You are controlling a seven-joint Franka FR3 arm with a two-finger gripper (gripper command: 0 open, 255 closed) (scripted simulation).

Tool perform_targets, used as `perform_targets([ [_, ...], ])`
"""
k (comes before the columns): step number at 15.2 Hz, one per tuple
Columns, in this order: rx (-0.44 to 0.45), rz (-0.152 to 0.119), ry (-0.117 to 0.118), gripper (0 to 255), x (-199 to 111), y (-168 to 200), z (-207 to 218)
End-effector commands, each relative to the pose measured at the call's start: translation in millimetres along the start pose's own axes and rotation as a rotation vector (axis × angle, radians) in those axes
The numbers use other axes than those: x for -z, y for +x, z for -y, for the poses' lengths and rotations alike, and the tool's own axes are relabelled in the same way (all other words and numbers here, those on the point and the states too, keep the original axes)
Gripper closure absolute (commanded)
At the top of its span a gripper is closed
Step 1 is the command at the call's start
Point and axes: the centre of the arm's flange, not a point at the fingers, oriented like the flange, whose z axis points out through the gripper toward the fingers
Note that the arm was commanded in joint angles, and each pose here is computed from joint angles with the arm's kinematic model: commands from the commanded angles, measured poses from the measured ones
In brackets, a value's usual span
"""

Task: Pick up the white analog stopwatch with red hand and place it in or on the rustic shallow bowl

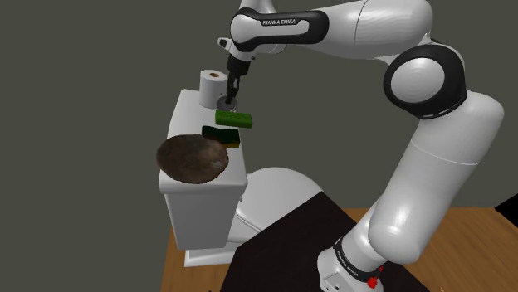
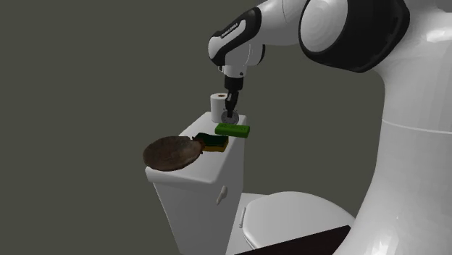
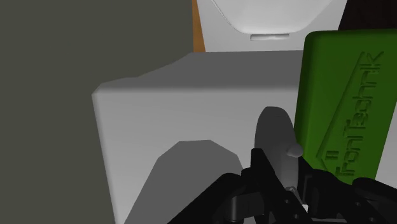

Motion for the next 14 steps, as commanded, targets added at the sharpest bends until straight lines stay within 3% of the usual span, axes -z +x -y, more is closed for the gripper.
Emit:
perform_targets([
  [1,0.000,0.000,0.000,255,-0.3,-0.1,-0.1],
  [4,0.000,0.000,0.000,255,-0.3,-0.1,0.1],
  [14,0.000,0.000,0.000,255,52.2,4.9,-1.5],
])
